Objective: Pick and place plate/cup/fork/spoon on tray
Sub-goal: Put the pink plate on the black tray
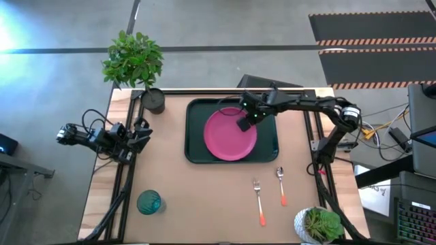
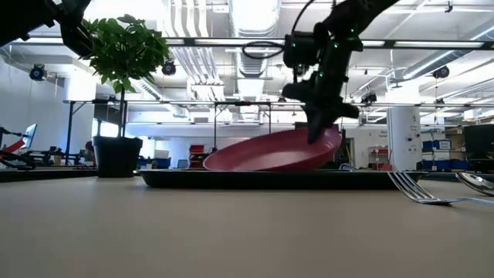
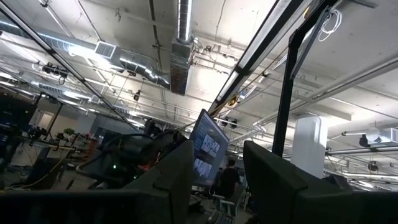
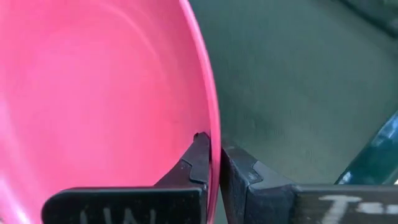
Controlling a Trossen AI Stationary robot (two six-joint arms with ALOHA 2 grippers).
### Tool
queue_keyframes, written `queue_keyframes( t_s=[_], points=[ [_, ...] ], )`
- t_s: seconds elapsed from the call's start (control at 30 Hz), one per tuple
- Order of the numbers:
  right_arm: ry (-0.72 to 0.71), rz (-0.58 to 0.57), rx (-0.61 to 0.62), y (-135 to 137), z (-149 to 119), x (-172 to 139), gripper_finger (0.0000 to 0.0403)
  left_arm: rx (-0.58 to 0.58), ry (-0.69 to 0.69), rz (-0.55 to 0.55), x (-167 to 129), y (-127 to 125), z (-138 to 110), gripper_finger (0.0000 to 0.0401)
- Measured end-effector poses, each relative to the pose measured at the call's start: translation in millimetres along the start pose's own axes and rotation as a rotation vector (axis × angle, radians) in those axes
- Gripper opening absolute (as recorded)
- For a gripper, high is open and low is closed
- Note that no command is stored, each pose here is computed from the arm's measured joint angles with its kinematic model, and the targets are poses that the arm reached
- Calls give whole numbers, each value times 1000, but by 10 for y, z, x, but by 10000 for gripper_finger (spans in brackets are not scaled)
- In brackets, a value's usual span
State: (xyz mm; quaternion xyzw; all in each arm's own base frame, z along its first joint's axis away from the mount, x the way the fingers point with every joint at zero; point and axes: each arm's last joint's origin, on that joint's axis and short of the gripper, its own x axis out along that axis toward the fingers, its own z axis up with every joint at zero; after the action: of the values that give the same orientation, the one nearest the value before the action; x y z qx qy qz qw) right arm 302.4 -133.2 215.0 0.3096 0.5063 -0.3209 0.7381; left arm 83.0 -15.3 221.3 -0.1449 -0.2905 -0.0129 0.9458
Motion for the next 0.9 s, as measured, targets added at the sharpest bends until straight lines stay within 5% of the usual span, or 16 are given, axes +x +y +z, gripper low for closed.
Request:
queue_keyframes(
  t_s=[0.9],
  points=[
    [-49,43,98,-259,-457,638,9,0,1,2,0,1,-1,123]
  ],
)
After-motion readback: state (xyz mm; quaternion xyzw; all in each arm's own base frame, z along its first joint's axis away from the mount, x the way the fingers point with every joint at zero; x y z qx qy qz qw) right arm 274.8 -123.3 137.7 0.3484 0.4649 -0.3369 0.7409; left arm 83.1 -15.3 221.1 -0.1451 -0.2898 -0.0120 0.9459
